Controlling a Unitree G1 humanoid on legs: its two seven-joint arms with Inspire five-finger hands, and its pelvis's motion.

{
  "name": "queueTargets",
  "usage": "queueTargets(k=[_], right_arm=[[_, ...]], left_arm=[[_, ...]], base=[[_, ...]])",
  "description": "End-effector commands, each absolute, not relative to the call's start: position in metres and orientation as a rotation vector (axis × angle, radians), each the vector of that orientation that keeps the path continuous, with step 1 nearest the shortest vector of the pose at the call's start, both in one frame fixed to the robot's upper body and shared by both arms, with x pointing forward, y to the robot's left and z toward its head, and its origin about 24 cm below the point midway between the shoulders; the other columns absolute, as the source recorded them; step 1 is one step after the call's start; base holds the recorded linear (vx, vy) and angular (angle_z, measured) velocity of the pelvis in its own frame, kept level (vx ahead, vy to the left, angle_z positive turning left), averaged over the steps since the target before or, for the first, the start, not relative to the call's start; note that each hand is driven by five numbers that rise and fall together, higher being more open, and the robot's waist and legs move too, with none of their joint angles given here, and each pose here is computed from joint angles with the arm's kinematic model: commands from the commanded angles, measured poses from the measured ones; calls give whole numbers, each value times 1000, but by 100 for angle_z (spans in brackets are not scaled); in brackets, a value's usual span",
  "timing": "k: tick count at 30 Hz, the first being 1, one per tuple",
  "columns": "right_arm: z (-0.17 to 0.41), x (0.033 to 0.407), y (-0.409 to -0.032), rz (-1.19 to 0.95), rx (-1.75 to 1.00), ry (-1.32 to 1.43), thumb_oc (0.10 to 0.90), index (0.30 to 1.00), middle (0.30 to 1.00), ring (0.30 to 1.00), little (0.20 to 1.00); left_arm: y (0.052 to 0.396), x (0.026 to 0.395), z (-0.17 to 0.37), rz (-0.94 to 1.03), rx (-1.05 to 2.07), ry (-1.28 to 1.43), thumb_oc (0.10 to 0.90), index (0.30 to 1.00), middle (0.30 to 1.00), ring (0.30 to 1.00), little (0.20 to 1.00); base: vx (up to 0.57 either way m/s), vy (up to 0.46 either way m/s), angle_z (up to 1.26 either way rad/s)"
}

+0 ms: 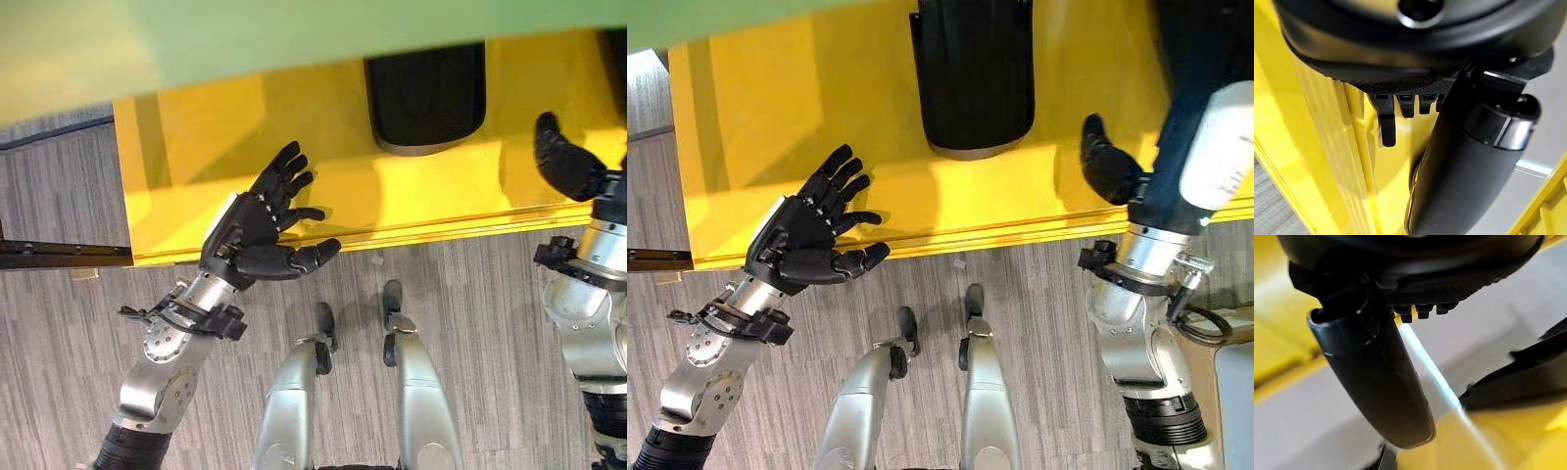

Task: Move parts from the plastic box to the shelf.

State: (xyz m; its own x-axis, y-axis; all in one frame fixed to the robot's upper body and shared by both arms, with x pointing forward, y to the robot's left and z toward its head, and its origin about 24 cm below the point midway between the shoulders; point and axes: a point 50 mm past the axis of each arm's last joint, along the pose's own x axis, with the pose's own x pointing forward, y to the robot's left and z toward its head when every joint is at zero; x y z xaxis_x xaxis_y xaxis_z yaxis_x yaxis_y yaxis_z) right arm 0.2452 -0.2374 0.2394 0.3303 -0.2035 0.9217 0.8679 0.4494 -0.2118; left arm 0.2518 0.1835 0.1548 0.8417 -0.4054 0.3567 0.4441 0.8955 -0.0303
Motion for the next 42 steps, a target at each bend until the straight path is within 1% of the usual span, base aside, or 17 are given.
queueTargets(k=[1,4,7,12,18,19,20,22,26,30,31,32,33,34,35,37,42], right_arm=[[281,212,-234,-953,-631,-1322,900,1000,1000,1000,1000],[280,208,-233,-974,-612,-1354,900,1000,1000,1000,1000],[283,203,-232,-1045,-622,-1413,900,1000,1000,1000,1000],[281,200,-240,-1108,-576,-1405,900,1000,1000,1000,1000],[253,195,-262,-1165,-451,-1273,900,1000,1000,1000,1000],[244,193,-269,-1173,-417,-1226,900,1000,1000,1000,1000],[226,191,-283,-1178,-356,-1113,900,1000,1000,1000,1000],[211,185,-295,-1199,-333,-1027,900,1000,1000,1000,1000],[190,179,-312,-1218,-303,-874,900,1000,1000,1000,1000],[168,185,-315,-1190,-248,-722,900,1000,1000,1000,1000],[160,191,-313,-1150,-179,-668,900,1000,1000,1000,1000],[149,197,-309,-1074,-53,-600,900,1000,1000,1000,1000],[140,204,-297,-1021,-95,-567,900,1000,1000,1000,1000],[131,209,-285,-957,-70,-507,900,1000,1000,1000,1000],[119,212,-277,-906,-32,-421,900,1000,1000,1000,1000],[108,210,-270,-868,-119,-385,900,1000,1000,1000,1000],[97,203,-274,-864,-127,-318,900,1000,1000,1000,1000]], left_arm=[[176,238,142,-470,-188,-321,900,1000,1000,1000,1000],[172,237,143,-474,-202,-330,900,1000,1000,1000,1000],[171,237,147,-449,-176,-361,900,1000,1000,1000,1000],[171,235,147,-442,-191,-361,900,1000,1000,1000,1000],[183,227,141,-392,-213,-372,900,1000,1000,1000,1000],[187,225,138,-374,-214,-367,900,1000,1000,1000,1000],[197,221,129,-343,-217,-347,900,1000,1000,1000,1000],[205,215,122,-334,-211,-319,900,1000,1000,1000,1000],[207,207,109,-345,-196,-270,900,1000,1000,1000,1000],[201,207,99,-346,-209,-226,900,1000,1000,1000,1000],[197,210,95,-341,-230,-203,900,1000,1000,1000,1000],[194,212,90,-326,-260,-181,900,1000,1000,1000,1000],[189,216,88,-315,-257,-177,900,1000,1000,1000,1000],[185,219,86,-297,-264,-170,900,1000,1000,1000,1000],[182,220,83,-291,-273,-154,900,1000,1000,1000,1000],[171,222,74,-332,-260,-98,900,1000,1000,1000,1000],[165,217,69,-339,-294,-69,900,1000,1000,1000,1000]], base=[[-4,31,-10],[3,62,-4],[-10,44,1],[10,21,2],[24,22,-1],[95,-7,-1],[166,-27,3],[198,-50,5],[189,-56,12],[165,-42,3],[213,-33,7],[170,6,8],[165,46,4],[159,86,3],[150,113,0],[119,153,-9],[67,145,-8]])
